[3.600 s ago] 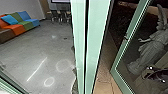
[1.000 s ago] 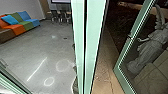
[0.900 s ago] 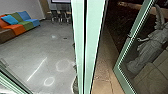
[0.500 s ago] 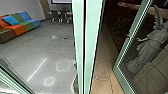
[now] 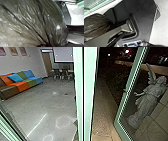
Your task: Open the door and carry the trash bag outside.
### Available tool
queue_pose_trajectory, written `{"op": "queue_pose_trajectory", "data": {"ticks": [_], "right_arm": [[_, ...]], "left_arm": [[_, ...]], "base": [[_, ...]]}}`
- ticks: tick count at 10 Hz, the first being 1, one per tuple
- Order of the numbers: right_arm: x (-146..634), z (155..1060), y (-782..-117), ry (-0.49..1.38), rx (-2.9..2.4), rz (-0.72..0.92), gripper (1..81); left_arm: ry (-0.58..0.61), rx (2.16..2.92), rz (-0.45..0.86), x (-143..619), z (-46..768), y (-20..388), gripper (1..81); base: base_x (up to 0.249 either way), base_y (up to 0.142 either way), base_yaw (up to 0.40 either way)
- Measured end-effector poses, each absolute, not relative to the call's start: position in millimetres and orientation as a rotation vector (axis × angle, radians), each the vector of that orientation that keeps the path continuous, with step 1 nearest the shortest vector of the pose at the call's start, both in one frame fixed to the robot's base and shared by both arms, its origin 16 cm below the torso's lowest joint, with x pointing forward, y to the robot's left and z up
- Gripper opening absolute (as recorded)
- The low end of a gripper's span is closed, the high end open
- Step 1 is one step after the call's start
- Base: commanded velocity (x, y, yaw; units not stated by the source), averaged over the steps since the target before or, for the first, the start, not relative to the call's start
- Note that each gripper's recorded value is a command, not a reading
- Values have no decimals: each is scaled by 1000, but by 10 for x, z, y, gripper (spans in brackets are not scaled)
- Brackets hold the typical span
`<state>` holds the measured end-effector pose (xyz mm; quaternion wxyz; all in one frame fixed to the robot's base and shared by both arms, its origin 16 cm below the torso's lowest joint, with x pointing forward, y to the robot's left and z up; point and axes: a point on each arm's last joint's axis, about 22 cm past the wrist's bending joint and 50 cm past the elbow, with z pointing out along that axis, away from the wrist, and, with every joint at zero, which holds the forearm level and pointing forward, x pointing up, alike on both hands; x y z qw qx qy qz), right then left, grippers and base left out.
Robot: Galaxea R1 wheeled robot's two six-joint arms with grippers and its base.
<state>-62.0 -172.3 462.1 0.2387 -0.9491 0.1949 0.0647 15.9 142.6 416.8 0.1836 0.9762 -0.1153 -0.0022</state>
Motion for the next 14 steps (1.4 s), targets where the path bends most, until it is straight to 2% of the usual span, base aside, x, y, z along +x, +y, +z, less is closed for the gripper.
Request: {"op": "queue_pose_trajectory", "data": {"ticks": [3, 14], "right_arm": [[-569, 4598, -1648, 524, -2599, 147, 811], [-611, 4505, -1494, 497, -2622, 146, 811]], "left_arm": [[-334, 2756, 34, 264, 4189, 1434, 10], [-334, 2759, 24, 232, 4184, 1464, 10]], "base": [[0, 0, 0], [0, 0, 0]]}}
